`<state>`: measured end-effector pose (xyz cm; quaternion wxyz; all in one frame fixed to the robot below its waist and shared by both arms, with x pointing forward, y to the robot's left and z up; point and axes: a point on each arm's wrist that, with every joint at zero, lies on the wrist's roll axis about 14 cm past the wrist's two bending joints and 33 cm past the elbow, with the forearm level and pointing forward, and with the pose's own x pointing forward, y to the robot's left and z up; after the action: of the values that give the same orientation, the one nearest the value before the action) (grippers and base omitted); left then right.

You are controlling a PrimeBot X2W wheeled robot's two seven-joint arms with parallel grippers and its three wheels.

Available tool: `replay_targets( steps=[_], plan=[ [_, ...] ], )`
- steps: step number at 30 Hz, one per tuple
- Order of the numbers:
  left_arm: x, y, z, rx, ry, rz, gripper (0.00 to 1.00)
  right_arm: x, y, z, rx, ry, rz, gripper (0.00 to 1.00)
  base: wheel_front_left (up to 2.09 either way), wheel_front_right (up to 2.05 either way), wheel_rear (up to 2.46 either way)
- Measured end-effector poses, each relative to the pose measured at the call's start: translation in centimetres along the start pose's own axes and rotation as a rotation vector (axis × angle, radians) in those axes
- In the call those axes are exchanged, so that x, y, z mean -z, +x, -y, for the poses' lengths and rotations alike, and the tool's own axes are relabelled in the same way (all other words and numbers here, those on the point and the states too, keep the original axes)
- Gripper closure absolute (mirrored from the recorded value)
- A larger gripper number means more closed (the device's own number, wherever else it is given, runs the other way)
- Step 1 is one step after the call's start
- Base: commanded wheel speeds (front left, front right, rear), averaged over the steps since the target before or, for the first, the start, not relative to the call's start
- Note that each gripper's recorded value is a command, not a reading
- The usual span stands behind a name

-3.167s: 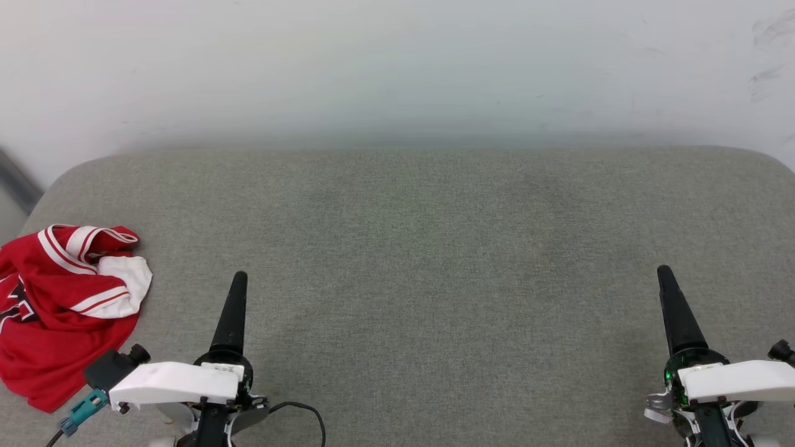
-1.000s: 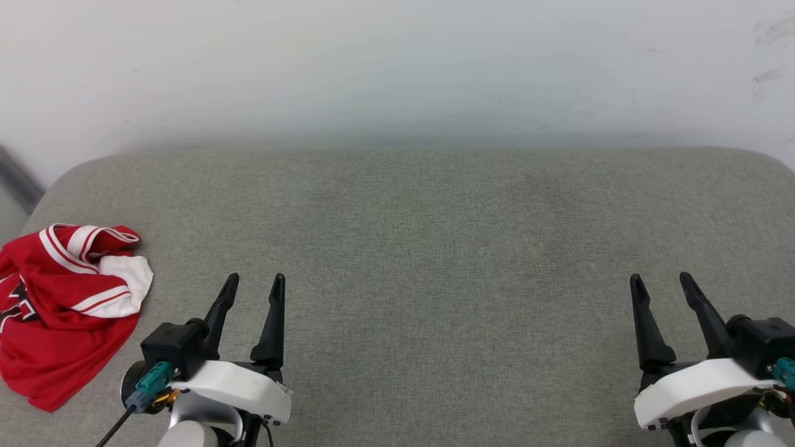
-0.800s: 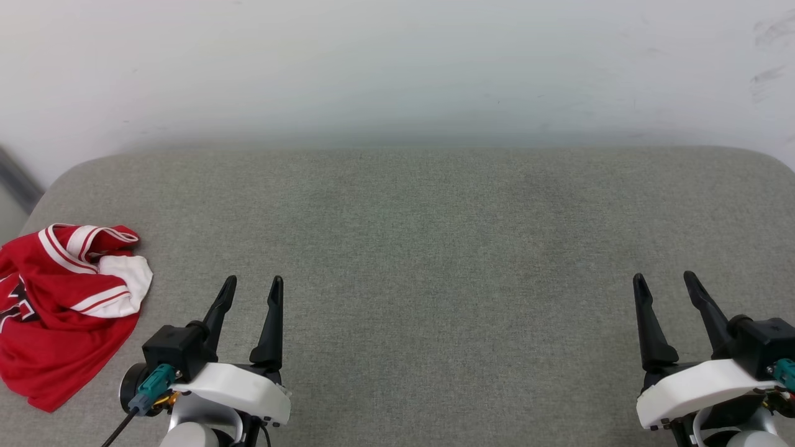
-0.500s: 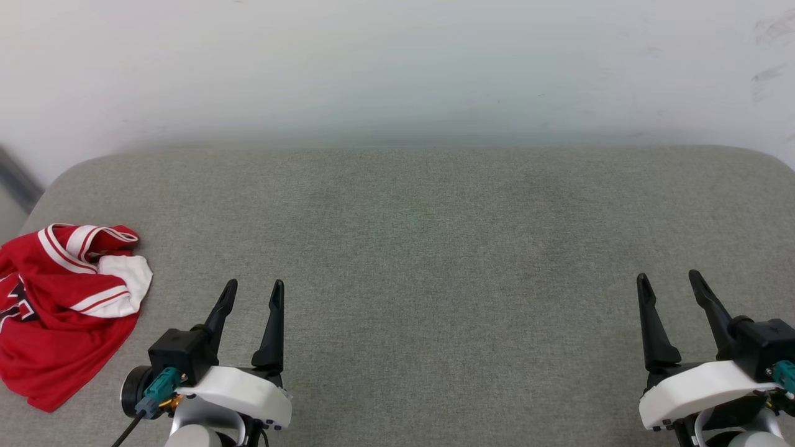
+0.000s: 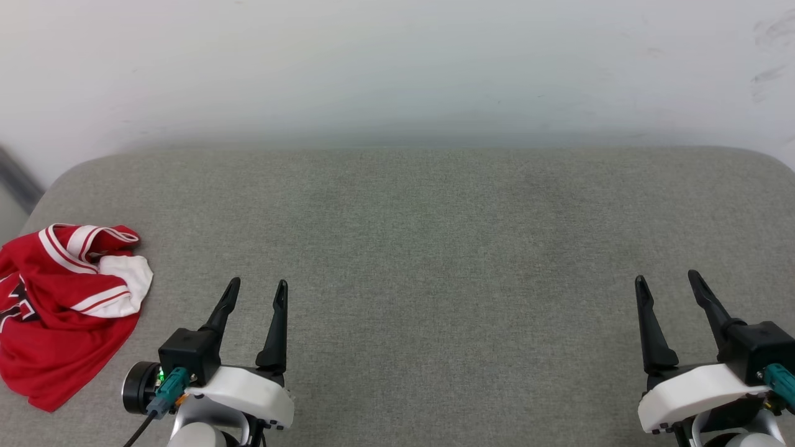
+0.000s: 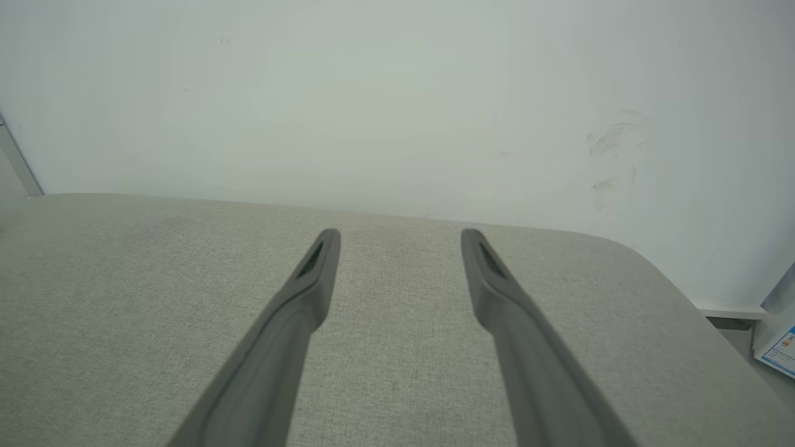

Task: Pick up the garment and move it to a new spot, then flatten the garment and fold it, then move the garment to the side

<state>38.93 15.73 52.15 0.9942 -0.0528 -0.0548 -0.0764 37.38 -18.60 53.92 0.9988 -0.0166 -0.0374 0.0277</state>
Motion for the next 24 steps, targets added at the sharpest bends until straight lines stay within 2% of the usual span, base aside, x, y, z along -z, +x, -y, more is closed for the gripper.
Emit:
replay_targets(
  steps=[6, 10, 17, 24],
  plan=[
    [-0.2, -0.1, -0.4, -0.013, 0.007, 0.007, 0.0, 0.2, 0.2, -0.3, -0.012, -0.018, -0.005, 0.0, 0.0, 0.0, 0.0],
    [-0.6, -0.5, -1.6, -0.055, -0.006, 0.022, 0.0, 0.3, 0.8, -1.7, -0.053, -0.008, -0.004, 0.0, 0.0, 0.0, 0.0],
    [-1.3, -2.6, -5.1, -0.177, -0.021, 0.039, 0.0, 0.3, 2.6, -5.7, -0.167, 0.007, -0.002, 0.0, 0.0, 0.0, 0.0],
    [-2.3, -6.4, -9.9, -0.352, -0.017, 0.064, 0.0, 0.1, 4.5, -10.9, -0.311, 0.021, 0.008, 0.0, 0.0, 0.0, 0.0]
  ],
)
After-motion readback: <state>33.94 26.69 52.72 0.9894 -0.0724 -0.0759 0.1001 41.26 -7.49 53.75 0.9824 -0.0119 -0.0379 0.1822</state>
